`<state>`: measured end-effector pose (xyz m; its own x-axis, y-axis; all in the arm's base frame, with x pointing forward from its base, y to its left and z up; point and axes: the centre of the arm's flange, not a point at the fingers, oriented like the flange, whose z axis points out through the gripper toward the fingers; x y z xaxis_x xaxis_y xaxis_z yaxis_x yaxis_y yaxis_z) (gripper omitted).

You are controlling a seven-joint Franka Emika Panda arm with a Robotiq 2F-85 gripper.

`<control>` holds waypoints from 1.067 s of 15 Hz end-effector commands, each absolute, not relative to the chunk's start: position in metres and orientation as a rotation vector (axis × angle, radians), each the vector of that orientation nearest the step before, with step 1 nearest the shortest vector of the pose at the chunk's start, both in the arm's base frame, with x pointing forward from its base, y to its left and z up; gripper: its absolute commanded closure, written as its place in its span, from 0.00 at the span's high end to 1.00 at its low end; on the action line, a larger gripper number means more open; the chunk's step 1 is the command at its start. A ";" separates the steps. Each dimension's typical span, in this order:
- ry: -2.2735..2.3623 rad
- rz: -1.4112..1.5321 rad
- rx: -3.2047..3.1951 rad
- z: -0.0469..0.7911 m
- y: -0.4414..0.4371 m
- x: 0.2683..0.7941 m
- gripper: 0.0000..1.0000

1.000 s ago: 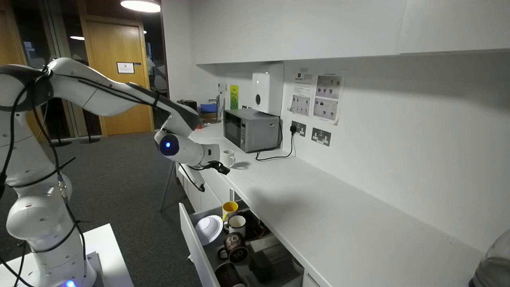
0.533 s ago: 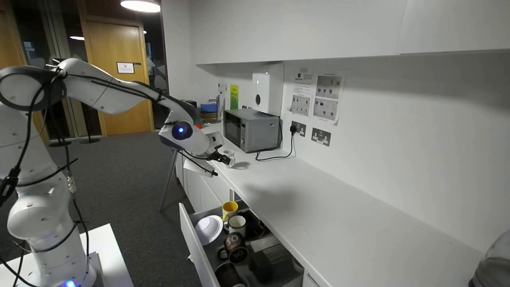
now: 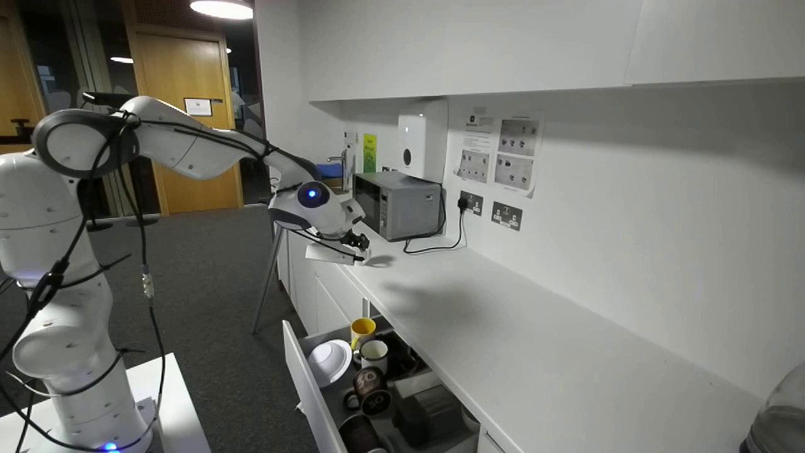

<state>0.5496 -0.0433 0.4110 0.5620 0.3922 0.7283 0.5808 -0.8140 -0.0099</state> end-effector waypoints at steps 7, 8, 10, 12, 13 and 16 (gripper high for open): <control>-0.961 -0.998 -2.484 0.423 -0.018 0.623 1.00; -0.969 -0.984 -2.479 0.423 -0.014 0.629 1.00; -0.979 -0.961 -2.472 0.422 -0.007 0.642 1.00; -0.994 -0.940 -2.459 0.421 0.000 0.654 1.00; -0.998 -0.932 -2.456 0.420 0.002 0.661 1.00; -1.011 -0.902 -2.448 0.416 0.005 0.679 1.00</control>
